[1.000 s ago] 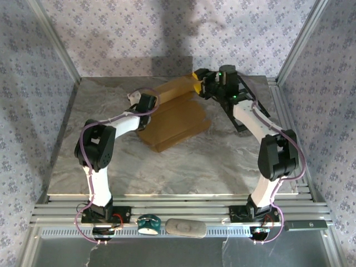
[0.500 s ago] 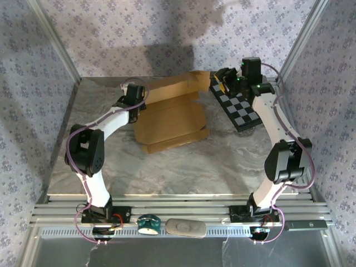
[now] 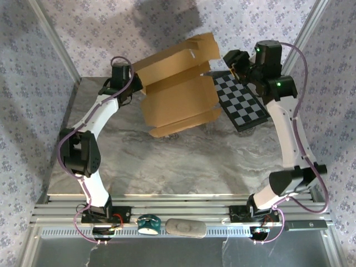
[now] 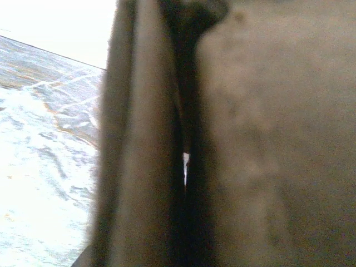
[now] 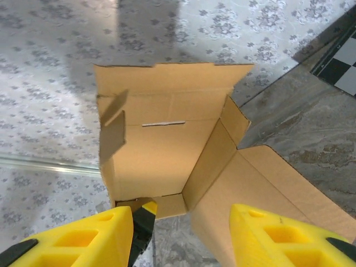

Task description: Fold the paper box

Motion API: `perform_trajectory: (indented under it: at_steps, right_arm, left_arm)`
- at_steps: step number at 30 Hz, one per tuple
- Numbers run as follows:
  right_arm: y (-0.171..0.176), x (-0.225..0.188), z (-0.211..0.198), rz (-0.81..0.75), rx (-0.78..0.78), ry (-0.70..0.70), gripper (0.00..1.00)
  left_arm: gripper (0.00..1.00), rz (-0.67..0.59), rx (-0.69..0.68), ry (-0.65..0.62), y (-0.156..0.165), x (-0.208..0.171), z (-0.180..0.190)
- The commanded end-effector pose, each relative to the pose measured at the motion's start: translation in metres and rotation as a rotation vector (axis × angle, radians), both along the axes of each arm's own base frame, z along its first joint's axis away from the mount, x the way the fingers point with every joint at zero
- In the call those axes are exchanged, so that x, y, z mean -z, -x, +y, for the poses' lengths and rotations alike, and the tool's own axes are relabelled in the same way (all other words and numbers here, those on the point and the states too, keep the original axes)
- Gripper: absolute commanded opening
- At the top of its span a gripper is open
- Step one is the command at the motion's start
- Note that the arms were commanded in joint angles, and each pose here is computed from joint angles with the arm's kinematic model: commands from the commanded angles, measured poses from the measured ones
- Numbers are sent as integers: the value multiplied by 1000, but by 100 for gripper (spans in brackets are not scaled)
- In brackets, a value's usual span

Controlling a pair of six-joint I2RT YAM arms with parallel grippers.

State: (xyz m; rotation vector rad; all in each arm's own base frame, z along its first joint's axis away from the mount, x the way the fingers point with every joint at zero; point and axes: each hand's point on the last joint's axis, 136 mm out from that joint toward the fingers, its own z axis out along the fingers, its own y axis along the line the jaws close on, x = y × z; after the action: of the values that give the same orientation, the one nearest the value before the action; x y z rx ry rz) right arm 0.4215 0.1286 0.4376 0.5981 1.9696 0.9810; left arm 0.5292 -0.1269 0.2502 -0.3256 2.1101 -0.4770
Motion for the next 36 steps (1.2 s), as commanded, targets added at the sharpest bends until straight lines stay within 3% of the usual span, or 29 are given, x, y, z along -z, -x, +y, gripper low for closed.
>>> perform_trajectory:
  at_steps: [1,7,13,36]
  right_arm:
    - [31,-26,-4,-75,13,88,49]
    - [70,-56,-13,-220,23,134,49]
    - [90,-65,-17,-271,10,162,48]
    - [92,-69,7,-296,-75,182,46]
  left_arm:
    - [0,-125,89,232,6,-63,-11]
    - [0,-221,184,478,11,-92,-14]
    - [0,-226,236,561,14,-89,-22]
    - [0,-179,247,533,17,-85,-30]
